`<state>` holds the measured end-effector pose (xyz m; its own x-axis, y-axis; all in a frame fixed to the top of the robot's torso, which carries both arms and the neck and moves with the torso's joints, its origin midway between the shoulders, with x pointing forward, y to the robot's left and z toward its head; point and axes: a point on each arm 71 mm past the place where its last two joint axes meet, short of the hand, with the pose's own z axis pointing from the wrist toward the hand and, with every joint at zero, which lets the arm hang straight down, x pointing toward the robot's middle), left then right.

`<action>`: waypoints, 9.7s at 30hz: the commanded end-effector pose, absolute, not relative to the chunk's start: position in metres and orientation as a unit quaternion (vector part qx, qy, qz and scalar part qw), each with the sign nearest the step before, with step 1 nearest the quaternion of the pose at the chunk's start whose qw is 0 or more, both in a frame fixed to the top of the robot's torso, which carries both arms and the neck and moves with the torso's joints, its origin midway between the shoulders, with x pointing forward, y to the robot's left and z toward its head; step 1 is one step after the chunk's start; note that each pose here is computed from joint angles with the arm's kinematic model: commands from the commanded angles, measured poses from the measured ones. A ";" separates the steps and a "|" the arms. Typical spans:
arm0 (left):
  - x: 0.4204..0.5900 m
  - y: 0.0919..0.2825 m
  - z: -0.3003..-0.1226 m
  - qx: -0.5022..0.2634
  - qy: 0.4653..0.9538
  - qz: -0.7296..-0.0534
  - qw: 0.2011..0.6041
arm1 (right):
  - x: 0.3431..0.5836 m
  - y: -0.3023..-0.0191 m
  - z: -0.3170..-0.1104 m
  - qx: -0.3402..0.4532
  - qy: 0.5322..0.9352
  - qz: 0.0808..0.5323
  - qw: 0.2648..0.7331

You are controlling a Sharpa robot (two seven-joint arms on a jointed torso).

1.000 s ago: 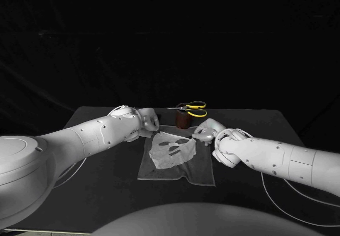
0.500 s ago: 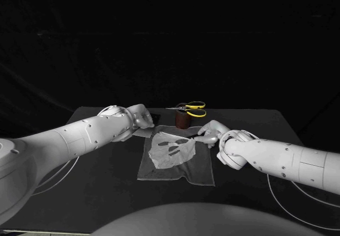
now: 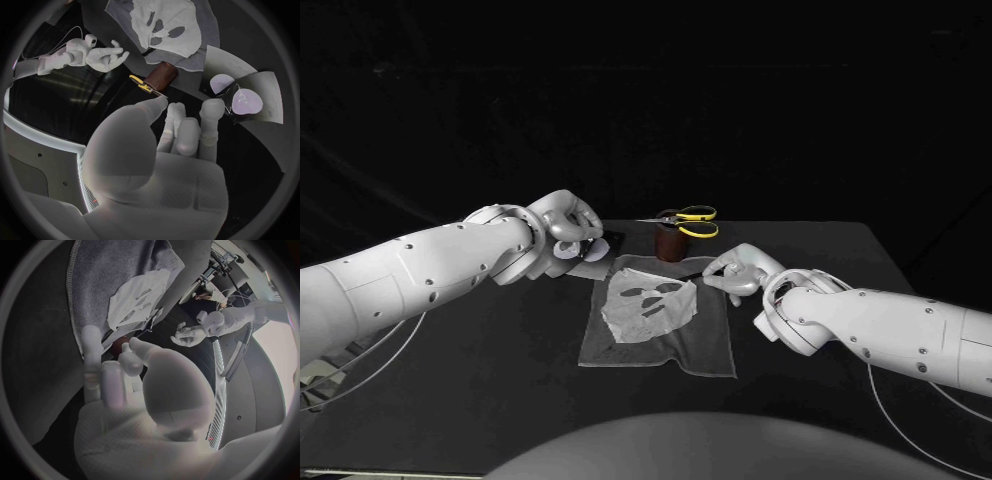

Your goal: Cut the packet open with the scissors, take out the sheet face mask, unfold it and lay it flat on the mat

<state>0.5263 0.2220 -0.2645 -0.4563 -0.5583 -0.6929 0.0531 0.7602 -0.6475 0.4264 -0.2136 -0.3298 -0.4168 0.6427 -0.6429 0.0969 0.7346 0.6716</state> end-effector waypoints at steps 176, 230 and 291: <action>0.446 0.253 -0.220 -0.320 0.716 -0.471 0.403 | 0.481 -0.107 -0.309 0.020 0.715 0.201 0.670; 0.410 0.237 -0.252 -0.093 0.763 -0.398 0.501 | 0.380 -0.215 -0.300 0.111 0.786 0.278 0.540; 0.402 0.229 -0.289 -0.095 0.824 -0.339 0.444 | 0.387 -0.187 -0.335 0.047 0.802 0.200 0.561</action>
